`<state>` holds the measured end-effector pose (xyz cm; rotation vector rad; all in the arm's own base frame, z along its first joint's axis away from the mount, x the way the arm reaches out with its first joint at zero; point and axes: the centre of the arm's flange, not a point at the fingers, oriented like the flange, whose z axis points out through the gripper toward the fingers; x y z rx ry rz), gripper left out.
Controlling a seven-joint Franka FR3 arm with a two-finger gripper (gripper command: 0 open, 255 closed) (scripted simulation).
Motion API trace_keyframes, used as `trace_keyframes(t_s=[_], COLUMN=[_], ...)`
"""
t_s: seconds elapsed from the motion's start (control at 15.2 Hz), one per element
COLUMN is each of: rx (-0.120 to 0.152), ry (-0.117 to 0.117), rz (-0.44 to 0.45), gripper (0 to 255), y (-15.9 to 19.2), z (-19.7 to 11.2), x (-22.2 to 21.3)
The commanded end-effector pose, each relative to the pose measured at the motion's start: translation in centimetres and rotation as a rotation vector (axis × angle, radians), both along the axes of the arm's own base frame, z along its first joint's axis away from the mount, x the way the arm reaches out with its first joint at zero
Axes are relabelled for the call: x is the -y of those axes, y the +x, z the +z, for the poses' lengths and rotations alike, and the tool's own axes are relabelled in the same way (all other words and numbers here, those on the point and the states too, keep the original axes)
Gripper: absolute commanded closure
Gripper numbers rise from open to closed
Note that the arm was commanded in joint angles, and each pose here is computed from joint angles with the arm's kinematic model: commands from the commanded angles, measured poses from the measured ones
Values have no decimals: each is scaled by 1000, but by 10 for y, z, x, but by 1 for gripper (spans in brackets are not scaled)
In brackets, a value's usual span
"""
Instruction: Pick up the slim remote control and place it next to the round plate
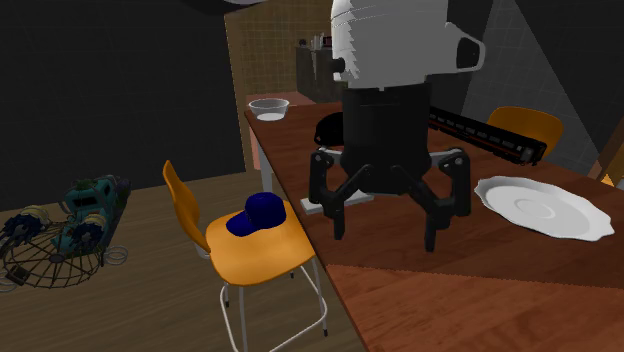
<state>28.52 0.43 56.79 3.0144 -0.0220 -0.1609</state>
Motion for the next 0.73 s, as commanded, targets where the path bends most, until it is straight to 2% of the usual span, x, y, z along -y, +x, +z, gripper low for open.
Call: trace_keyframes(t_s=[0.0,0.66], rx=[0,43], ry=[0,30], rz=[0,-209], gripper=[0,0], y=[0,95], z=[0,-59], x=[0,-56])
